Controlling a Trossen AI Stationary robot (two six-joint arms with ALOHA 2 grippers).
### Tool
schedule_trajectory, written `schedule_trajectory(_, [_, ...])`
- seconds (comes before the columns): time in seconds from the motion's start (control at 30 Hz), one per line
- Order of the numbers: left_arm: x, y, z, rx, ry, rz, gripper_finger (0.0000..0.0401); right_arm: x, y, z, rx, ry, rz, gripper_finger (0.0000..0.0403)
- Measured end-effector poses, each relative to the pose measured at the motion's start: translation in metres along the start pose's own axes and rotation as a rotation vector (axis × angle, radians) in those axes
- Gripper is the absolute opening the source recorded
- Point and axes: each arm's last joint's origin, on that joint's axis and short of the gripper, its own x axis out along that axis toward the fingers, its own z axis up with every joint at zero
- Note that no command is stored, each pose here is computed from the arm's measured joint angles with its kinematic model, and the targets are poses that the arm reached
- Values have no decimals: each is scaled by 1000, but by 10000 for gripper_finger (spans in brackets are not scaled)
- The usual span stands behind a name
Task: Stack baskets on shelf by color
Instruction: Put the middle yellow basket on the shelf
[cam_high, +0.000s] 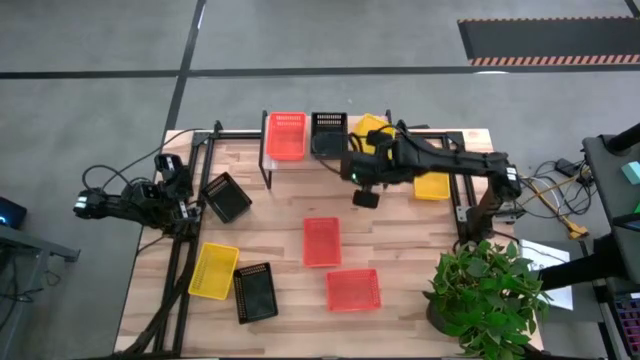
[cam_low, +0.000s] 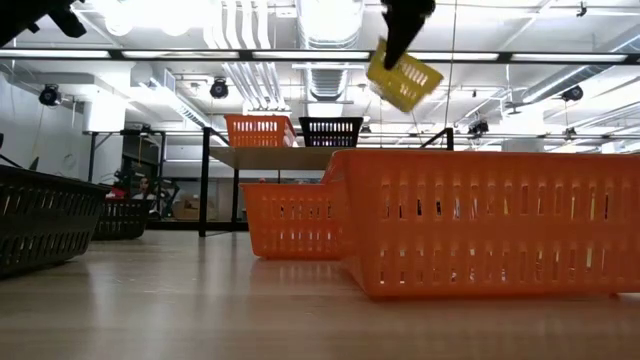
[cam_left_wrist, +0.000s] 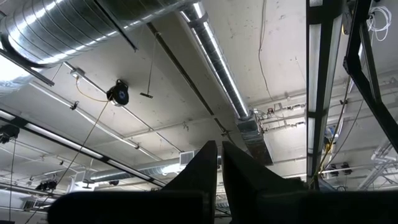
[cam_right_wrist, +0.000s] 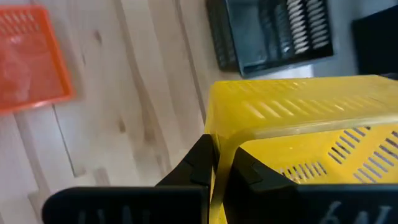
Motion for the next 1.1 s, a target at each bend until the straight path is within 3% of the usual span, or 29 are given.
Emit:
schedule_trajectory(0.1, [0, 0, 0, 0, 0, 0, 8, 14, -15, -3, 4, 44, 52, 8])
schedule_trajectory(0.33, [0, 0, 0, 0, 0, 0, 8, 35, -33, -4, -12, 99, 40, 8])
schedule_trajectory(1.1, [0, 0, 0, 0, 0, 0, 8, 78, -26, 7, -181, 198, 50, 9])
